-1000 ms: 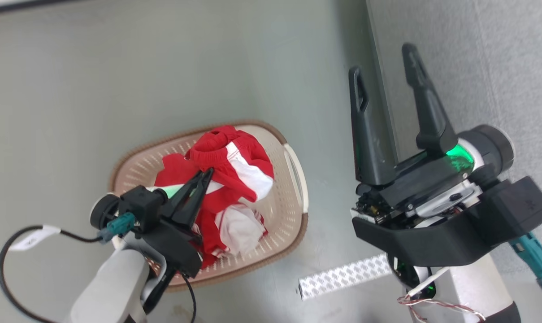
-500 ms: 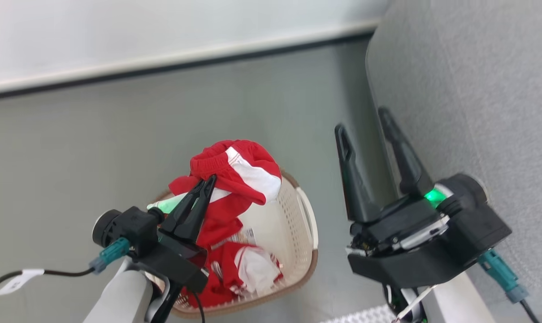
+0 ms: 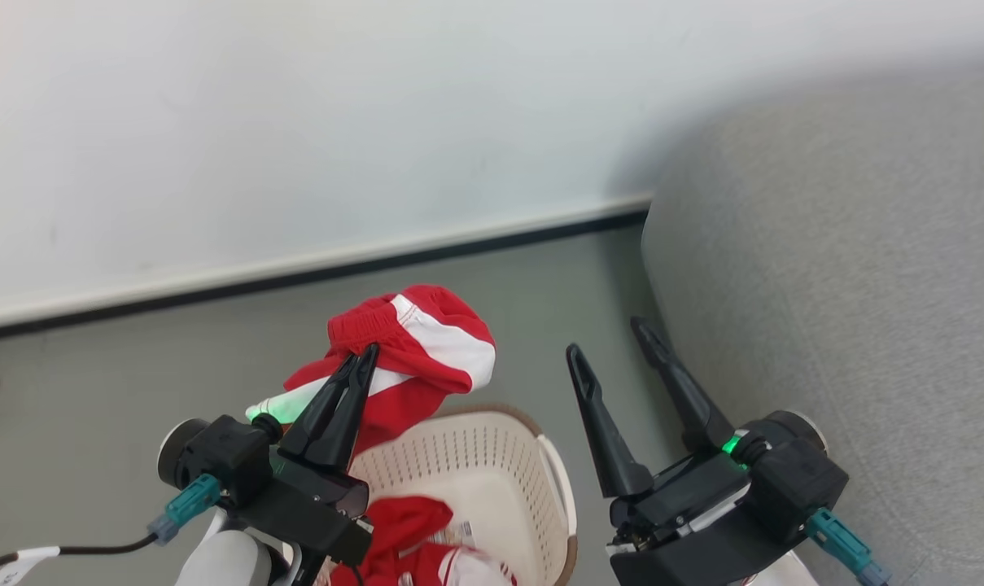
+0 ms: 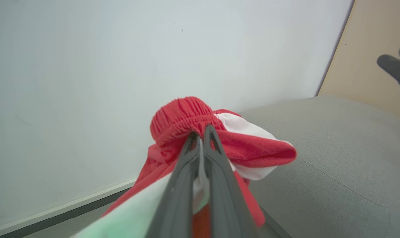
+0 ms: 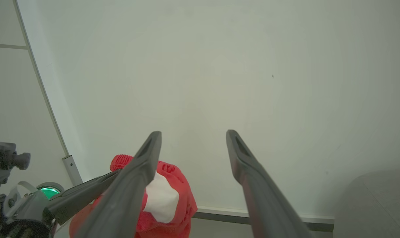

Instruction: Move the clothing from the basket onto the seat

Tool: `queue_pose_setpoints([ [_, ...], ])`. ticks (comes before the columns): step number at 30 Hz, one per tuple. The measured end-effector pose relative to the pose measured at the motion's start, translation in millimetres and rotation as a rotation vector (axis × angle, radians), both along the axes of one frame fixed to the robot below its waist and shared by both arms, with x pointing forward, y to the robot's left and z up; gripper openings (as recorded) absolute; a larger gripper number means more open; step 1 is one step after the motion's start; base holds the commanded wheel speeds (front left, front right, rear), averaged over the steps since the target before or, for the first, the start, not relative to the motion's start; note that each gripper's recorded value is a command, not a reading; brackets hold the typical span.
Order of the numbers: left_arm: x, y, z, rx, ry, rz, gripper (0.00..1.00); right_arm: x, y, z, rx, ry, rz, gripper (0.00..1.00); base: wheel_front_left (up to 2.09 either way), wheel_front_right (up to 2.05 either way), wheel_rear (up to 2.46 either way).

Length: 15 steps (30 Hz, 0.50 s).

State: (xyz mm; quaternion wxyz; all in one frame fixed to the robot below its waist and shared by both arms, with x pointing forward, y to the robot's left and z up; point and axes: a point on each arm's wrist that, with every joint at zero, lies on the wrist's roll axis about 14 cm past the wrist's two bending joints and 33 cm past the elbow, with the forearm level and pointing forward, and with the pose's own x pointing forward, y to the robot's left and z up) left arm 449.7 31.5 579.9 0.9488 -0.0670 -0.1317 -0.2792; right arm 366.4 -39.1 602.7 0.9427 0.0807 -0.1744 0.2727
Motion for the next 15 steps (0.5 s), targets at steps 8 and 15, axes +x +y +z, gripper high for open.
queue_pose_setpoints([
  [8,-27.5,-9.2,46.4,-0.024,-0.120,-0.020,0.00,-29.7,1.7,7.6,-0.009,-0.020,0.012,1.00,0.00,0.00,0.00],
  [15,-42.7,-21.7,68.4,-0.037,-0.184,-0.055,0.00,-40.5,-2.2,4.3,-0.017,-0.012,0.001,1.00,0.00,0.00,0.00],
])
